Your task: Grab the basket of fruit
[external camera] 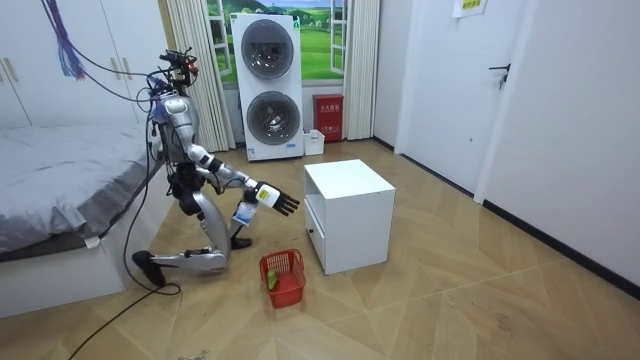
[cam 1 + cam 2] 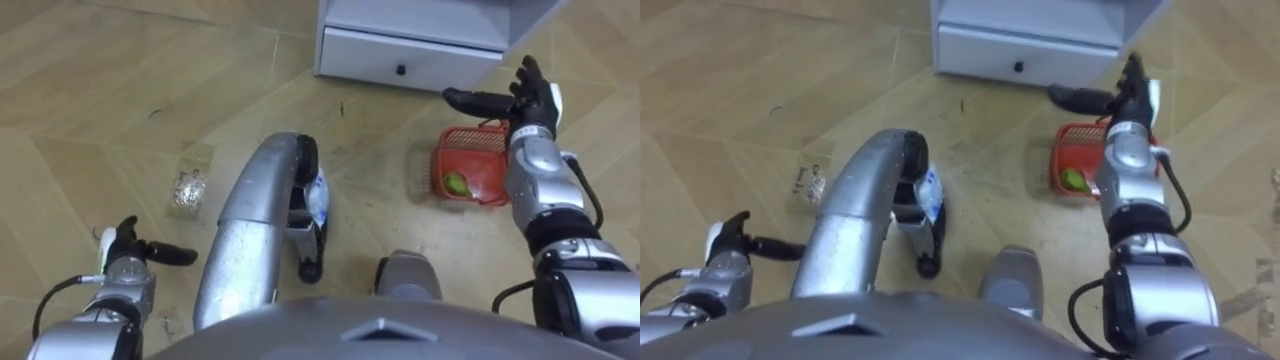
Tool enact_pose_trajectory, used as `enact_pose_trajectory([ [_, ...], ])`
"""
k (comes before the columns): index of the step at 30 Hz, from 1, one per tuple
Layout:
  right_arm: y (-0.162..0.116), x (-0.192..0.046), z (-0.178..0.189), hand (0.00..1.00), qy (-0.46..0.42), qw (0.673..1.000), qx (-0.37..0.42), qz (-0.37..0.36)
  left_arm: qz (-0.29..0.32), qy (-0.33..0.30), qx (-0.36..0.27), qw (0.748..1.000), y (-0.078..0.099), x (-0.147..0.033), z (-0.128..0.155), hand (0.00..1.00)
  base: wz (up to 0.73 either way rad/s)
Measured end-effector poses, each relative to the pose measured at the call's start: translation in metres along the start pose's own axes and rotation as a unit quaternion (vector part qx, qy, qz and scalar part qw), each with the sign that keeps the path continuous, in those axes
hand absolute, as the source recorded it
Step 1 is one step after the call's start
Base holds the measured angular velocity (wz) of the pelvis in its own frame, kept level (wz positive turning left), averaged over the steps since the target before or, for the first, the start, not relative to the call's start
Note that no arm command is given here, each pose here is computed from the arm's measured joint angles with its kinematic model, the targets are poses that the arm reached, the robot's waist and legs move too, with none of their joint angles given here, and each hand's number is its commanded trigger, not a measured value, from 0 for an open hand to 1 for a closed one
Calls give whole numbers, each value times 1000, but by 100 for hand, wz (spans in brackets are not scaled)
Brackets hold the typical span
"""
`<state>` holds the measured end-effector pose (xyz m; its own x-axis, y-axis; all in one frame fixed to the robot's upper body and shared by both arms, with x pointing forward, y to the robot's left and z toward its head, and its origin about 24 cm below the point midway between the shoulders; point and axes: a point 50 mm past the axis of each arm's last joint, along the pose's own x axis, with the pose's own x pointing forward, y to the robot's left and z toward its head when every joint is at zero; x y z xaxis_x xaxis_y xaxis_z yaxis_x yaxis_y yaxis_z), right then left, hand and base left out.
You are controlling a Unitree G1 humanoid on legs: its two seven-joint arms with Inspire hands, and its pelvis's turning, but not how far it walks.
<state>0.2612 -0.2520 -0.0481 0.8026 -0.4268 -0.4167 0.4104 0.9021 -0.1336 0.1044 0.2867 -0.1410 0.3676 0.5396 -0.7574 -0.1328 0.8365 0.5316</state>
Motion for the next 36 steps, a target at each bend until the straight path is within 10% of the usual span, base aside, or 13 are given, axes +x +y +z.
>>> enact_pose_trajectory([
  [36, -25, 8, 32, 0, -59, 995, -57, -52, -64, 51, 64, 995, -12, -17, -58, 0, -1],
])
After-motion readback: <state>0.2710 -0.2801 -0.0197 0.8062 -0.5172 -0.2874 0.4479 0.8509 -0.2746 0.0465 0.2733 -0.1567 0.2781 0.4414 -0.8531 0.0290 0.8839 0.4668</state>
